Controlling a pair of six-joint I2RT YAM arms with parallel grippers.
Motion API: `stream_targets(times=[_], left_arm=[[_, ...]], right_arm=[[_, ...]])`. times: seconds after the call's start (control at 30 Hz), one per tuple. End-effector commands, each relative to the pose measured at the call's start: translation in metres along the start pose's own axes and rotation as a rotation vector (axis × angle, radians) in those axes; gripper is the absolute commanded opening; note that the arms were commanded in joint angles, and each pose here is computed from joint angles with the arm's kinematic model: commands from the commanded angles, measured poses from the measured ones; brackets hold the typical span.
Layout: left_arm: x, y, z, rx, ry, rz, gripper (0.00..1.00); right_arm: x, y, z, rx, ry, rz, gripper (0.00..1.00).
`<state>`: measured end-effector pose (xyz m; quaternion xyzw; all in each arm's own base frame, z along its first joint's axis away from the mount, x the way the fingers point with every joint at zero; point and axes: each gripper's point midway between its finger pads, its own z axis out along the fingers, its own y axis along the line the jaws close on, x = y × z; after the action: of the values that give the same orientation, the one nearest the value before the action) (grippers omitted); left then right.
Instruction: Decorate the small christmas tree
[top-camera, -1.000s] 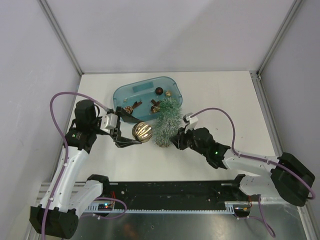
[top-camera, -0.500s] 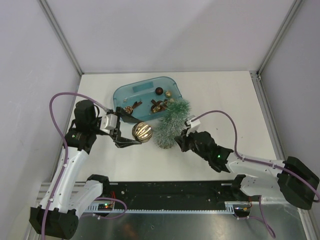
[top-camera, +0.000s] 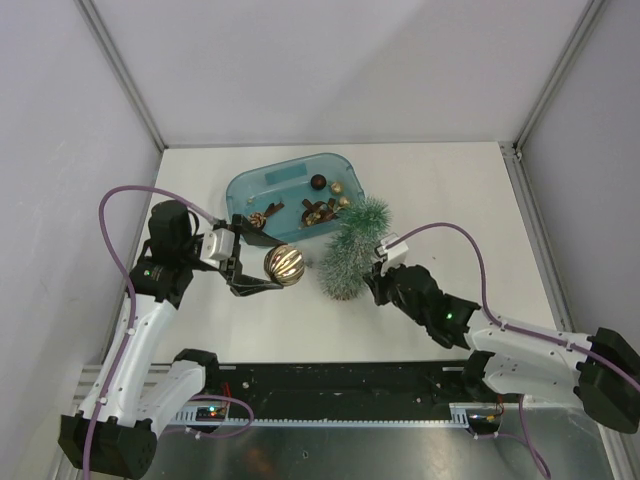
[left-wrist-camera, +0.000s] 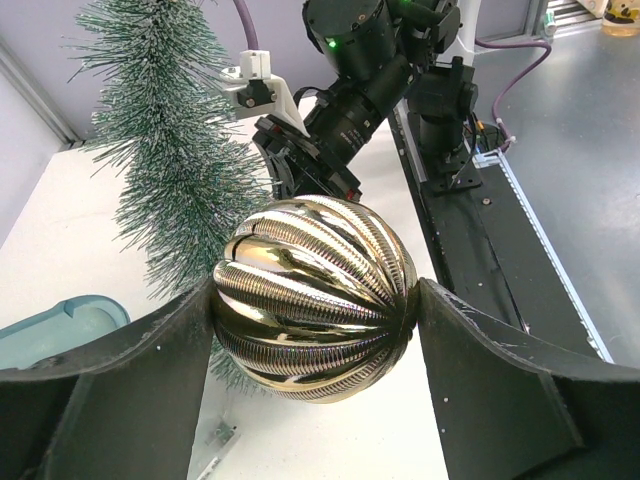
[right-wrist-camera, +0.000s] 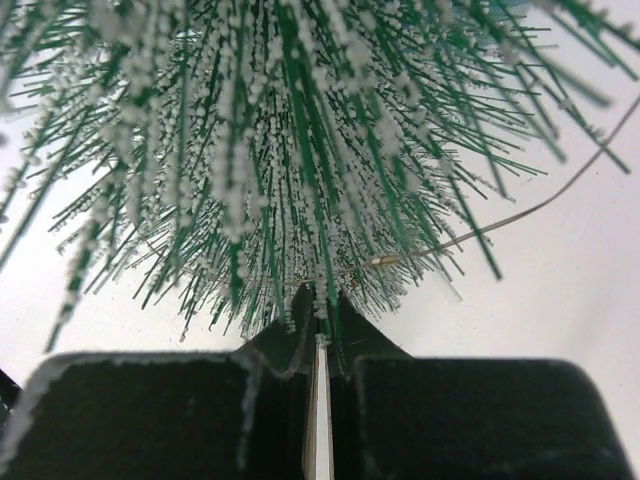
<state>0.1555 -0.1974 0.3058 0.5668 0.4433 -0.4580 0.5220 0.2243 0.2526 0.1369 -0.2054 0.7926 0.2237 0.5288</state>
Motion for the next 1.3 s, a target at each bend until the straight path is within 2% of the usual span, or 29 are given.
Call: stream_targets(times=[0.0,0.03,0.23,0.33,0.7,1.07,1.27], left_arm=[[-0.009,-0.01,0.0,0.066,-0.048,0.063,0.63],[-0.008,-0.01,0.0,0.07,-0.051,0.068,0.63],[0.002,0.012,0.001,0.034,-0.027,0.193,0.63],[0.003,0.028,0.004,0.03,-0.018,0.266,0.63],[-0.006,0.063,0.02,0.066,-0.032,0.387,0.63],[0.001,0.081,0.034,0.082,-0.039,0.419,0.62],[-0.001,0.086,0.04,0.085,-0.042,0.412,0.61]], right_arm=[[-0.004,-0.006,-0.008,0.029,-0.007,-0.008,0.03],[-0.003,-0.005,-0.009,0.022,-0.002,-0.001,0.07],[-0.018,0.002,-0.026,-0.014,-0.033,0.095,0.46],[-0.029,0.006,-0.037,-0.043,-0.065,0.142,0.55],[-0.07,0.0,-0.062,-0.059,-0.155,0.215,0.64],[-0.113,-0.043,-0.074,-0.004,-0.284,0.304,0.64],[-0.126,-0.044,-0.067,-0.03,-0.324,0.313,0.64]])
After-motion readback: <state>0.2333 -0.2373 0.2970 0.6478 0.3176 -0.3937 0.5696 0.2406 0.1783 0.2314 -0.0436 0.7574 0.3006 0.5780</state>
